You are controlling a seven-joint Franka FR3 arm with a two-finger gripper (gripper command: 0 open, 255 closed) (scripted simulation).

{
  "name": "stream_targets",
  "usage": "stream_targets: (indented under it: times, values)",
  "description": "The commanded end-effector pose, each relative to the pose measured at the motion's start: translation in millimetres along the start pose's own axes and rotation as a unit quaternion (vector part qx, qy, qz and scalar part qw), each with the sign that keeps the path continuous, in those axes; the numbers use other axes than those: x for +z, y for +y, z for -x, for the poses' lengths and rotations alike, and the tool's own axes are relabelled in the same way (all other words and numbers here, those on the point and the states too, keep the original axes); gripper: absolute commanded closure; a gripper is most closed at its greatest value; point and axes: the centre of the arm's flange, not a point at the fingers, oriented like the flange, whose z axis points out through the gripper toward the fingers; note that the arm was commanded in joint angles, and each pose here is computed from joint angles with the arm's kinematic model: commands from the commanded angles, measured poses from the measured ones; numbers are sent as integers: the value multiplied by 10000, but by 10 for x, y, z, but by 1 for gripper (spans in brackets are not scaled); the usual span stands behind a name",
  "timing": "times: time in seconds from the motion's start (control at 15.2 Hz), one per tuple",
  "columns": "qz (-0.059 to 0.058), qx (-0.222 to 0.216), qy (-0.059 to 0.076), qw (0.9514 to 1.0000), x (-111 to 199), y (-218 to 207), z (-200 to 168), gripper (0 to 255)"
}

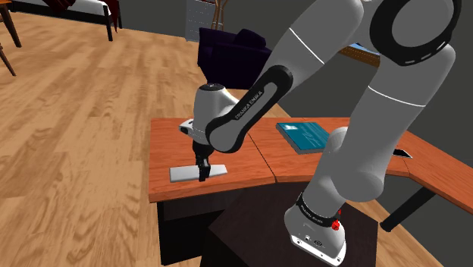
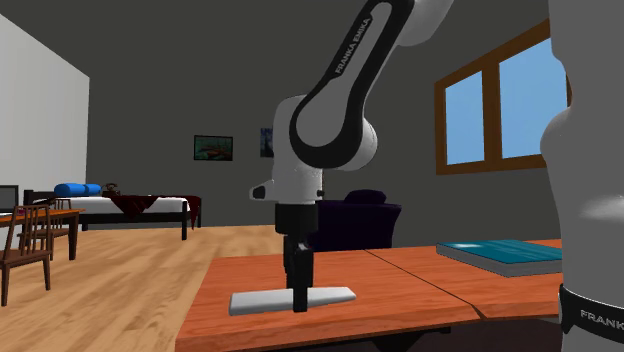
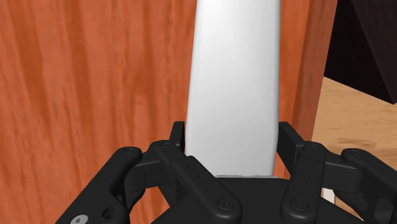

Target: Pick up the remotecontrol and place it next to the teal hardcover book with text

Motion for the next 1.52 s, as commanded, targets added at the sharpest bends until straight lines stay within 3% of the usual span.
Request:
stream_targets:
  times: [0.0,1.06,1.45]
  values:
    - [0,0,-1,10000,-96,-2,-5,255]
    - [0,0,-1,10000,-907,-8,-10,255]
    - [0,0,-1,10000,-919,476,615,255]
